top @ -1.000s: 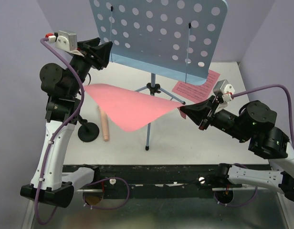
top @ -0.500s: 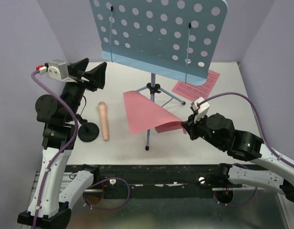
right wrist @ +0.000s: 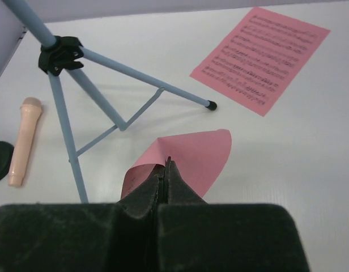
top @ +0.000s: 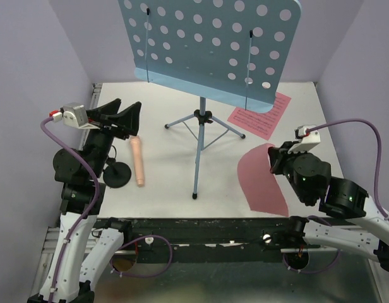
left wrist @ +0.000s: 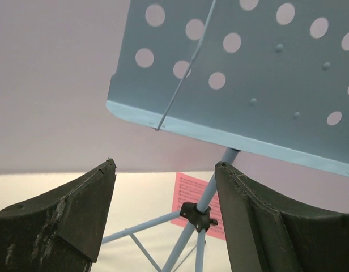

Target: Pack up the instrument practice props

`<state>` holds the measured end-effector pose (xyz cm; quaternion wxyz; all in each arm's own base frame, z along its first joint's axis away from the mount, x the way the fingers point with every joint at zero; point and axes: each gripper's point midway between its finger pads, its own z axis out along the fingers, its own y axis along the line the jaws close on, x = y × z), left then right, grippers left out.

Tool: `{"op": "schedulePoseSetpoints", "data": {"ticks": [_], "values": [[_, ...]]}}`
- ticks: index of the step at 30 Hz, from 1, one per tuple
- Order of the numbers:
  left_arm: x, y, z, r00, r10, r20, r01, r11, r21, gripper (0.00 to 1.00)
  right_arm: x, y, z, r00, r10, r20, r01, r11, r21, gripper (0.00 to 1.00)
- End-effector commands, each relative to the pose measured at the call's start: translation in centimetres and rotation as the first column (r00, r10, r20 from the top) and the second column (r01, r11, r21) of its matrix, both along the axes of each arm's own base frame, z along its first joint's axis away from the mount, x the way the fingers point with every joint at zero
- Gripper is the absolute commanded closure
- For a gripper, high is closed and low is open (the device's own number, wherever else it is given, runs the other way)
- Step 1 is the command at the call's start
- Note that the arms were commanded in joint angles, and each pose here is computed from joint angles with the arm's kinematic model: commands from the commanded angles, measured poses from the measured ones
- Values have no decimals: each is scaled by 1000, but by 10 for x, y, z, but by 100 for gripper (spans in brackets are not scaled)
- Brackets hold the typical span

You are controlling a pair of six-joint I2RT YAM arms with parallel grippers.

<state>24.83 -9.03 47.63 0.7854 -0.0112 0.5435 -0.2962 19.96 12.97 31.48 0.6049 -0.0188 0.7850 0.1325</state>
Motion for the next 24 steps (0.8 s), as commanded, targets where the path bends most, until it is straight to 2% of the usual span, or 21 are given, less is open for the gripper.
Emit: {"op": "schedulePoseSetpoints", "data": {"ticks": [1, 6, 9, 13, 17, 24], "values": [[-2, -7, -13, 998, -53, -34, 52, 998, -46, 20, 14, -25, 1, 980, -191, 53, 191, 982, 3, 99], [0, -11, -29, 995, -77, -64, 73, 996, -58, 20, 27, -23, 10, 962, -237, 139, 240, 971, -9, 99], [1, -12, -38, 993, -87, -80, 81, 994, -67, 20, 38, -23, 2, 954, -260, 146, 268, 963, -36, 99], [1, -15, -46, 990, -104, -95, 97, 992, -76, 20, 71, -43, -24, 952, -297, 70, 300, 954, -32, 99], [-2, -15, -51, 990, -104, -97, 97, 993, -68, 21, 97, -74, -44, 951, -310, -14, 310, 949, 63, 99], [1, -16, -70, 986, -100, -134, 94, 994, -55, 20, 124, -79, -39, 949, -309, -55, 314, 933, 178, 99]]}}
